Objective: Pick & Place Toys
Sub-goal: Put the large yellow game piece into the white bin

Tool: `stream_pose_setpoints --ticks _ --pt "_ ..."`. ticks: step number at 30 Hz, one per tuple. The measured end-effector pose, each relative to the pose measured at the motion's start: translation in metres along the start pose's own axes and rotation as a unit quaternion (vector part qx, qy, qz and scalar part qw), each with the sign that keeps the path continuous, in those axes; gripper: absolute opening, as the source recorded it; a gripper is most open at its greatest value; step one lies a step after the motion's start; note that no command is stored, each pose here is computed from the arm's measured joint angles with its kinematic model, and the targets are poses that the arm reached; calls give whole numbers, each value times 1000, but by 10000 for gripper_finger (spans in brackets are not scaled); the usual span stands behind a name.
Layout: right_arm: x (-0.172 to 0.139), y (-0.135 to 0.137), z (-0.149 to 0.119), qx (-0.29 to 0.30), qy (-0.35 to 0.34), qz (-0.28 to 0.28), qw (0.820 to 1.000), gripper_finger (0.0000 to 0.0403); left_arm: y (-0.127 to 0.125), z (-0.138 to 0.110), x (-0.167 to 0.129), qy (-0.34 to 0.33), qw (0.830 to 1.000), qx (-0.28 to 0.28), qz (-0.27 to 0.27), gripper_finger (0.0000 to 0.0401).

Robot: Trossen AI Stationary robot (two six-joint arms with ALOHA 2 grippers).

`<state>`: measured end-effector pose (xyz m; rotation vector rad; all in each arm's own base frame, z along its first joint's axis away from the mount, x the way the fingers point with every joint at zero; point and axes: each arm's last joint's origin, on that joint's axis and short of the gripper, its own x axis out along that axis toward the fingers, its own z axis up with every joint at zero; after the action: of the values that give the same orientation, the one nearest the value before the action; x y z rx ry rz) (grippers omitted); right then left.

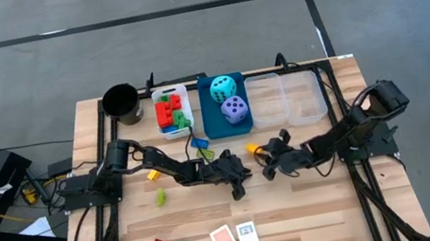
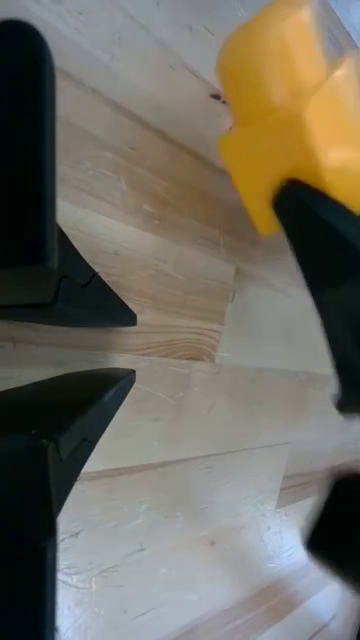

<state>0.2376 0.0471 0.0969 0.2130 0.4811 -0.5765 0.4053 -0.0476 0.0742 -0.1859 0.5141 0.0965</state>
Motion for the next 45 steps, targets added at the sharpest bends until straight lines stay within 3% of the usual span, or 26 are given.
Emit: stream_pose_setpoints --ticks 8,16,19,22,24,28,33,38,45 --pt "-31 19 32 -16 -79 27 996 117 0 0 0 2 1000 0 0 71" --pt "-76 17 62 -31 -170 -13 985 114 -5 3 -4 17 999 2 -37 71" --pt "-82 8 76 -31 -190 -35 981 114 -15 8 -14 37 996 8 -75 71" --pt "-84 -3 88 -23 -200 -46 978 114 -27 29 -35 40 994 37 -91 68" --pt "-82 -9 94 -21 -204 -55 977 114 -32 46 -55 42 995 53 -69 63" --pt "-75 -18 102 -21 -200 -31 979 114 -44 75 -104 29 997 74 11 53" --pt "-63 -28 109 -25 -185 19 982 114 -61 96 -172 -58 988 83 121 40" --pt "-55 -34 116 -15 -192 61 979 113 -62 89 -225 -127 978 37 160 29" --pt "-44 -31 114 -25 -182 113 976 113 -38 49 -249 -138 978 -33 150 20"
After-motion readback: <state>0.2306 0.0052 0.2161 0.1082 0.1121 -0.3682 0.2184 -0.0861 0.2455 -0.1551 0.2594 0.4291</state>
